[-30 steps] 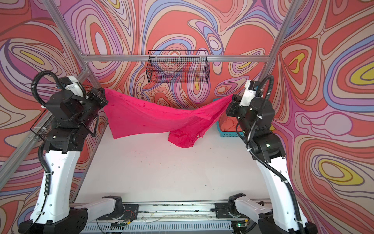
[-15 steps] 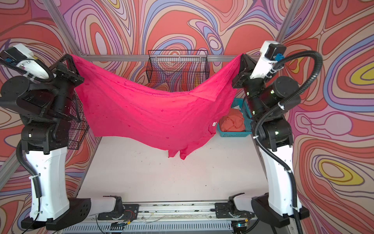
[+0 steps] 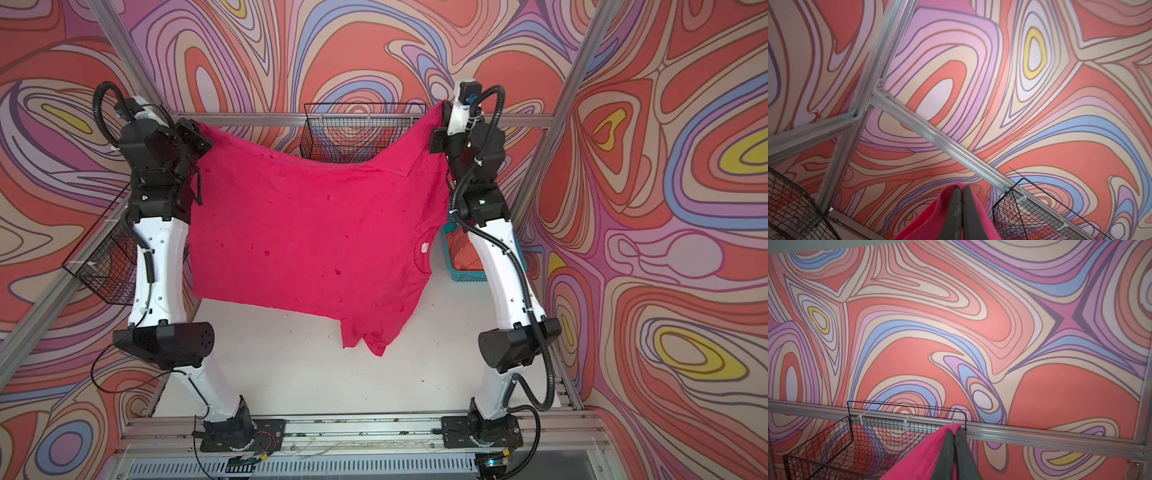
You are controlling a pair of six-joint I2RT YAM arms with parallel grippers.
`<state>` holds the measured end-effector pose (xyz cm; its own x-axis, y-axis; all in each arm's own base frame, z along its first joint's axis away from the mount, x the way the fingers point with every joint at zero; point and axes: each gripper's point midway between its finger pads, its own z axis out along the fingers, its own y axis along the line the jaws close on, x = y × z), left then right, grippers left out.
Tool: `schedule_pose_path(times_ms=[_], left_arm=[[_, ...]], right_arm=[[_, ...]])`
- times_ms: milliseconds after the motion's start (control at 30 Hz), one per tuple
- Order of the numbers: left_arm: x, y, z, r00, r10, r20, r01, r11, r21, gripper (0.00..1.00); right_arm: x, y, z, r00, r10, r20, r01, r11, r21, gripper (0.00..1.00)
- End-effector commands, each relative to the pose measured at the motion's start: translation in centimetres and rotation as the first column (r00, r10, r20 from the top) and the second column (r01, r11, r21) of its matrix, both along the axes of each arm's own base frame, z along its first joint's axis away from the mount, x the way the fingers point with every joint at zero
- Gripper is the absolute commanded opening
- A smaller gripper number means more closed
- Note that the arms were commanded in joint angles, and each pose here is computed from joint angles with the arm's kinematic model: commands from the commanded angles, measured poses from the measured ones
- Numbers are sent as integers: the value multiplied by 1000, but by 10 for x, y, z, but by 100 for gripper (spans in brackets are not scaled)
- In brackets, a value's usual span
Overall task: Fold and stack the t-shirts
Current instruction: 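Lift the magenta shirt high with both grippers, holding it stretched between them, then swing the shirt forward and lay it flat on the table with both grippers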
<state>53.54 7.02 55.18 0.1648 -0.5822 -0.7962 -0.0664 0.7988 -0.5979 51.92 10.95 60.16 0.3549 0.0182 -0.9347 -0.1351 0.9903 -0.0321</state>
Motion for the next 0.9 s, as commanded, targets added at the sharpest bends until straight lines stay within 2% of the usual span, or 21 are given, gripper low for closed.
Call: schedule_pose_path(times_ms=[0,133,300,500,633,733,867], left_arm=[[-9,-8,48,982,-55,181,61,998,-27,0],[-11,-7,66,971,-50,233,50,999,5,0],[-33,-3,97,946,-51,321,46,999,24,0],[-59,10,98,935,-65,349,77,997,-22,0],[-80,13,68,944,-69,321,81,996,-24,0],[-90,6,24,962,-105,252,110,994,-4,0],[-109,6,-79,991,-98,88,101,994,-34,0]], right_arm=[[-6,-3,36,982,-19,190,21,1000,-9,0],[-12,5,61,954,29,299,-27,1000,-9,0],[-42,9,97,908,71,413,-62,997,-34,0],[-79,11,111,896,122,427,-96,992,-81,0],[-93,14,81,936,176,304,-151,983,-105,0],[-104,22,27,954,256,157,-244,965,-92,0],[-125,26,-62,940,338,-44,-339,941,-15,0]])
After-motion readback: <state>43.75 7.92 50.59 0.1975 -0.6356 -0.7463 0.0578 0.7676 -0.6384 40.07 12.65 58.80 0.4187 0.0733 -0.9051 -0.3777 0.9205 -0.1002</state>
